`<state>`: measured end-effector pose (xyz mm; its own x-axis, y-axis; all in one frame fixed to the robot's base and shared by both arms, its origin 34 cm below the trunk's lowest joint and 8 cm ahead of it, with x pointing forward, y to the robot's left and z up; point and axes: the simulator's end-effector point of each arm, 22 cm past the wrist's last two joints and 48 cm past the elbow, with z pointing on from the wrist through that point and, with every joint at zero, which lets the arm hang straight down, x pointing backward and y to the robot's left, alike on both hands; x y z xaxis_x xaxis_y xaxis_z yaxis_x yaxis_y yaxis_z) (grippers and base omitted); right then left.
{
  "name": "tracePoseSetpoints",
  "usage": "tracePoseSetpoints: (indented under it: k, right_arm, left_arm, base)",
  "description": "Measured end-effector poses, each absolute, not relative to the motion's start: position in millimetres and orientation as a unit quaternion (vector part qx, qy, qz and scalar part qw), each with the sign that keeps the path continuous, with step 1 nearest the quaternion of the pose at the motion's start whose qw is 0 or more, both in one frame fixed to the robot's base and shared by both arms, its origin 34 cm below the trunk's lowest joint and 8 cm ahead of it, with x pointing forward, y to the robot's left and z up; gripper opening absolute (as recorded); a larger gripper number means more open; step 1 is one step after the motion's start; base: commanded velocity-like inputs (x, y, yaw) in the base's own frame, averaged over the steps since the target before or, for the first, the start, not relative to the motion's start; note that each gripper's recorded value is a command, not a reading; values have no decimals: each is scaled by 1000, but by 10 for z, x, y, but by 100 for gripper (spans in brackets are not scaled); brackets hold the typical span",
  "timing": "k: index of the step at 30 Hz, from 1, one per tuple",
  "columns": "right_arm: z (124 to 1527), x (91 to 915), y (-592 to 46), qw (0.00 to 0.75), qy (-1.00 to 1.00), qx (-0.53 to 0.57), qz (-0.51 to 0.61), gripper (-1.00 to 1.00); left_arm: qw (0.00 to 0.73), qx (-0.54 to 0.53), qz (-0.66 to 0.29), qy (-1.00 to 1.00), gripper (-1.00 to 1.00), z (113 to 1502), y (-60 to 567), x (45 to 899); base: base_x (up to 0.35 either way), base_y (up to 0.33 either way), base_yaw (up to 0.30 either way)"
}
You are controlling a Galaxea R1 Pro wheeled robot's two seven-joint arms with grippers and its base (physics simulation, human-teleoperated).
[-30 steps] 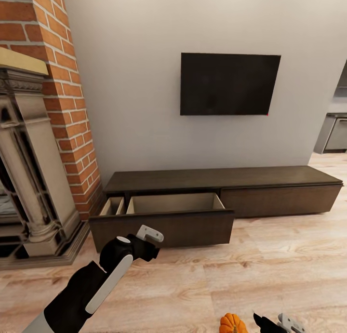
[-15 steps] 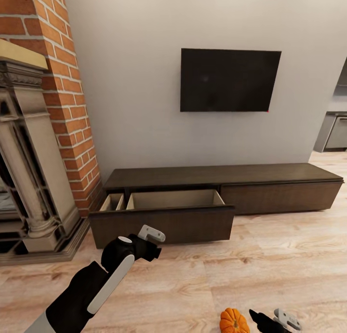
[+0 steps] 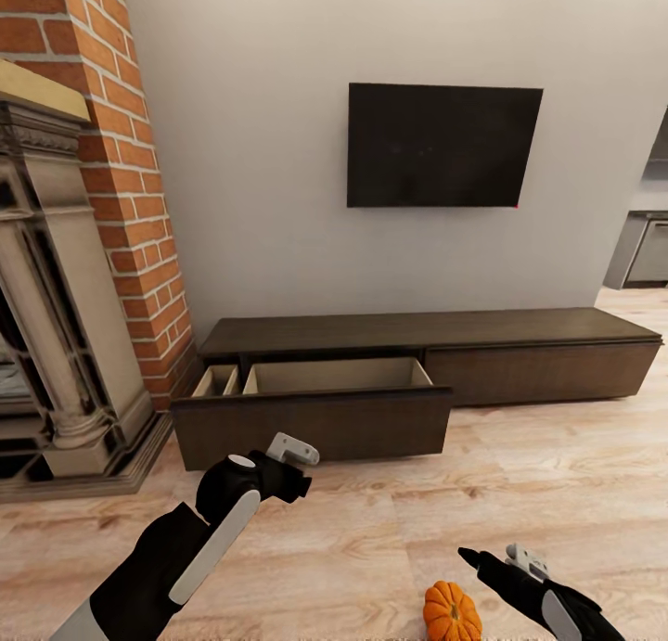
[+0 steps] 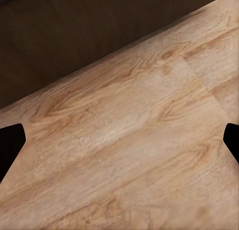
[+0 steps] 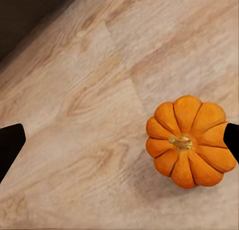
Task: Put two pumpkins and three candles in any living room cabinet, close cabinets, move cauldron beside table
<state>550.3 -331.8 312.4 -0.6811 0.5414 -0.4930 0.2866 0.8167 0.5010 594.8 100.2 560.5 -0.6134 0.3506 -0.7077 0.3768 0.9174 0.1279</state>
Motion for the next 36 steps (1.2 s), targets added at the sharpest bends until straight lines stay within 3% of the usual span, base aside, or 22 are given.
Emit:
tracePoseSetpoints:
  k: [17,36]
  right_arm:
    - [2914,5423,-3244,306,893,236,232,100]
    - [2541,5131,-3779,278,886,308,205,100]
  left_arm:
    - [359,202,-25,911,100,5235,996,5970]
    - [324,201,-31,924,100,4814,1001,5970]
  base:
    - [0,0,0]
    - [0,0,0]
